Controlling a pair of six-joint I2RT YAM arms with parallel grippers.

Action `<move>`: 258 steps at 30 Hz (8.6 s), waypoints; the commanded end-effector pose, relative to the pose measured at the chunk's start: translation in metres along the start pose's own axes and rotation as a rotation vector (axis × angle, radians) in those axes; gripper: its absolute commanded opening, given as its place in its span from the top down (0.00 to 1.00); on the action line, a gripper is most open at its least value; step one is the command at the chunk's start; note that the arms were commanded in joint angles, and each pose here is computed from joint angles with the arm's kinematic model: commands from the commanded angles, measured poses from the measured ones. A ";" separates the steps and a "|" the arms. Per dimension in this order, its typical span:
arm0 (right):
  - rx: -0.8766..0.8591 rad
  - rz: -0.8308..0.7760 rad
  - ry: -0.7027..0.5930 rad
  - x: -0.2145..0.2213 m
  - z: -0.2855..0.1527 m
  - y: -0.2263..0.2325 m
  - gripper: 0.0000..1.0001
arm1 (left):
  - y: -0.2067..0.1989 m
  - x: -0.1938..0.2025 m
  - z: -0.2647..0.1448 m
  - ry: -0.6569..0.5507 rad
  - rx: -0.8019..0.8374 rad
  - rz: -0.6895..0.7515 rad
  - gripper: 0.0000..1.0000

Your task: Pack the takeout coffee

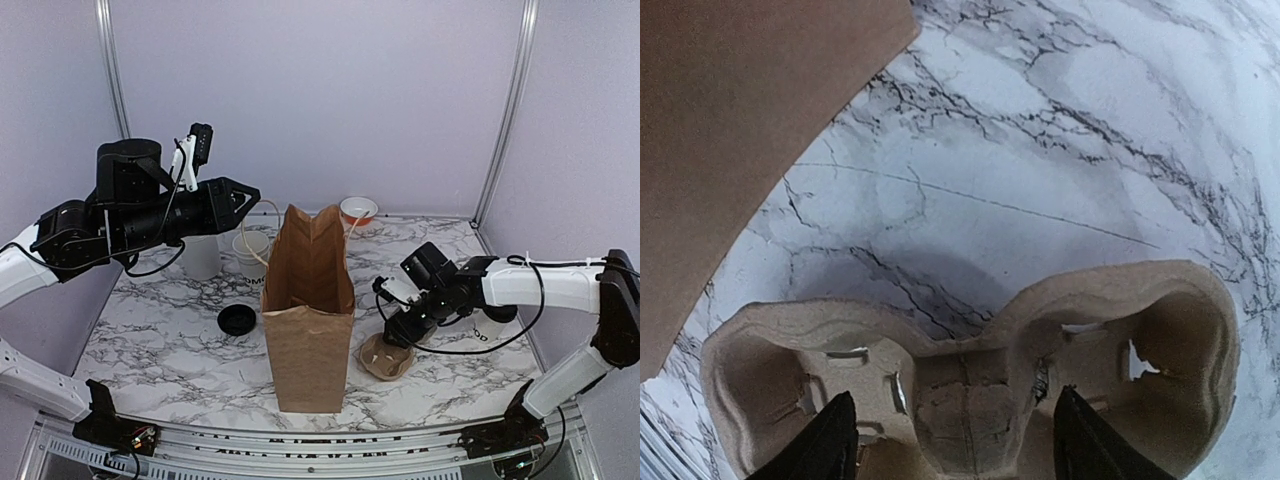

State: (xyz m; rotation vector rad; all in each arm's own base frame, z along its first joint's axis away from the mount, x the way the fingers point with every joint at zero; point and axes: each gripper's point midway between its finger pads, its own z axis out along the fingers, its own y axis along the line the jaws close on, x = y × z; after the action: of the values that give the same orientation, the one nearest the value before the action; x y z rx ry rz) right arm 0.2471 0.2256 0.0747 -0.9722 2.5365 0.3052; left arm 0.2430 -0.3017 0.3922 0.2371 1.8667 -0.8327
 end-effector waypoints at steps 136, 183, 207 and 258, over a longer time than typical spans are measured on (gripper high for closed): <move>0.291 0.346 -0.233 -0.109 -0.073 -0.073 0.73 | -0.006 -0.026 0.009 0.008 0.015 -0.036 0.95; 0.007 -0.038 -0.788 -0.245 -0.308 0.033 0.69 | -0.068 0.001 0.029 0.305 0.264 0.122 1.00; -0.654 -0.332 -0.739 -0.152 -0.315 0.147 0.69 | -0.108 0.002 0.009 0.296 0.501 0.200 1.00; -0.489 -0.212 -0.415 -0.137 -0.229 0.121 0.74 | -0.158 0.004 -0.008 0.323 0.812 0.230 1.00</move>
State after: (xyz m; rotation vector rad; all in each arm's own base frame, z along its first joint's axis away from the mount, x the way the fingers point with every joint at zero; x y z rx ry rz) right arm 0.1868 0.3266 0.3489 -1.1919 1.9562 1.0941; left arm 0.1649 -0.4073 0.4274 1.0949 1.7779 -1.3158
